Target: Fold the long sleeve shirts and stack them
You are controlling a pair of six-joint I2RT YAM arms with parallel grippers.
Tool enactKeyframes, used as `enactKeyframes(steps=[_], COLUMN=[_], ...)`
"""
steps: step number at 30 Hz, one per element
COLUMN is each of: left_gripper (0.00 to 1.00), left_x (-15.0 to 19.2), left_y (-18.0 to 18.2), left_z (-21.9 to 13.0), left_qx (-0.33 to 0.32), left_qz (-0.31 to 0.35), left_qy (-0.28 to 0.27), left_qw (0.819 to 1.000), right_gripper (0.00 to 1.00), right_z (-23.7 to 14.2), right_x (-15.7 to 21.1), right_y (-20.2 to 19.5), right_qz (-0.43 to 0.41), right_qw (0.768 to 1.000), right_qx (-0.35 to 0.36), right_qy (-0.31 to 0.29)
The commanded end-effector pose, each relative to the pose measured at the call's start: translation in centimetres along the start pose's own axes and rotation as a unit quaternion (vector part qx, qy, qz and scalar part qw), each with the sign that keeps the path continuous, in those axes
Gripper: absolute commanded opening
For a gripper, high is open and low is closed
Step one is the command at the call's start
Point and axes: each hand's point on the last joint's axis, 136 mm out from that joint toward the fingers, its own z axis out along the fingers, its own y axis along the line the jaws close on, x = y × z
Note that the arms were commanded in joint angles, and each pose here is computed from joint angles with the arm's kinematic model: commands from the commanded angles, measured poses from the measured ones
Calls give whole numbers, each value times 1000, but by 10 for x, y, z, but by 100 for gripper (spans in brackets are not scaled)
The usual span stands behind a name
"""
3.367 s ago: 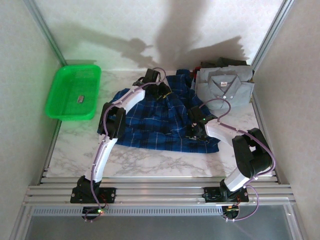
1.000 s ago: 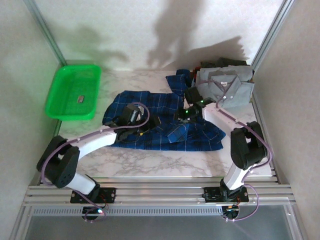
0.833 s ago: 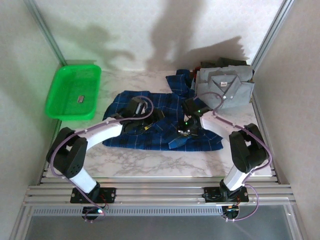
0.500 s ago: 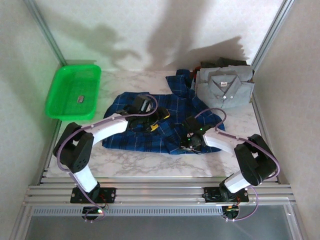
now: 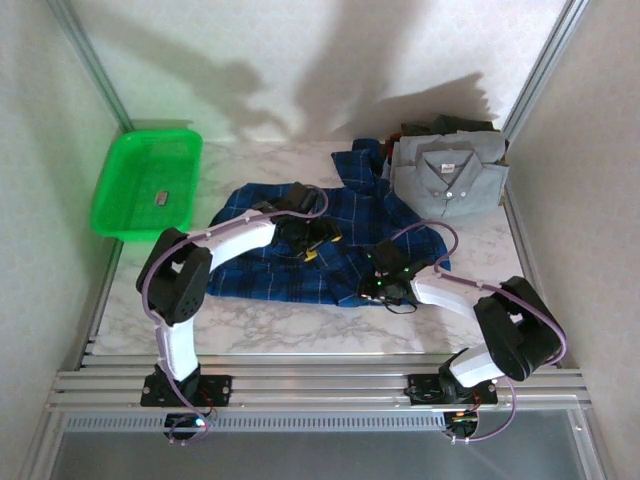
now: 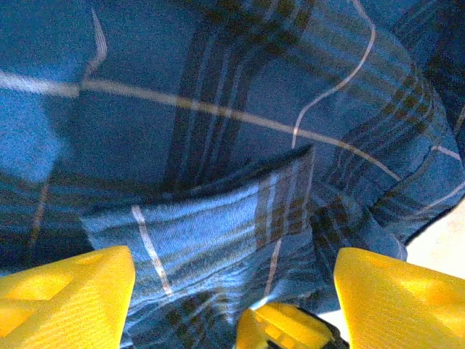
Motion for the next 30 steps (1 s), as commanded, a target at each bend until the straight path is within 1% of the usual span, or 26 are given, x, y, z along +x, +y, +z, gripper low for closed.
enactKeyframes(steps=[1, 4, 9, 13, 16, 18, 21, 25, 27, 30], left_gripper=[68, 59, 54, 54, 53, 51, 44, 42, 38, 32], left_x=[-18, -27, -27, -24, -17, -9, 1, 6, 6, 8], left_y=[6, 4, -9, -13, -23, -25, -16, -2, -2, -12], left_z=[-4, 6, 17, 20, 18, 18, 23, 26, 23, 19], left_qx=[-59, -73, -45, -36, -7, 2, 0, -13, -12, 10], left_qz=[71, 123, 195, 237, 256, 269, 276, 277, 282, 288], left_qy=[-35, -39, -35, -30, -21, -11, 6, 15, 11, 11], left_qw=[995, 989, 979, 970, 967, 963, 961, 961, 959, 958], right_gripper=[26, 26, 26, 26, 26, 26, 26, 26, 26, 26], right_z=[5, 6, 5, 5, 5, 5, 5, 5, 5, 5], right_x=[13, 14, 14, 15, 17, 17, 17, 16, 15, 14], right_y=[-16, -16, -16, -18, -19, -20, -21, -20, -19, -19], right_qz=[7, 7, 5, 6, 5, 5, 7, 8, 10, 10], right_qw=[1000, 1000, 1000, 1000, 1000, 999, 999, 999, 999, 999], right_qx=[23, 22, 22, 25, 28, 31, 32, 32, 32, 34], right_qy=[7, 8, 9, 12, 13, 14, 13, 13, 11, 12])
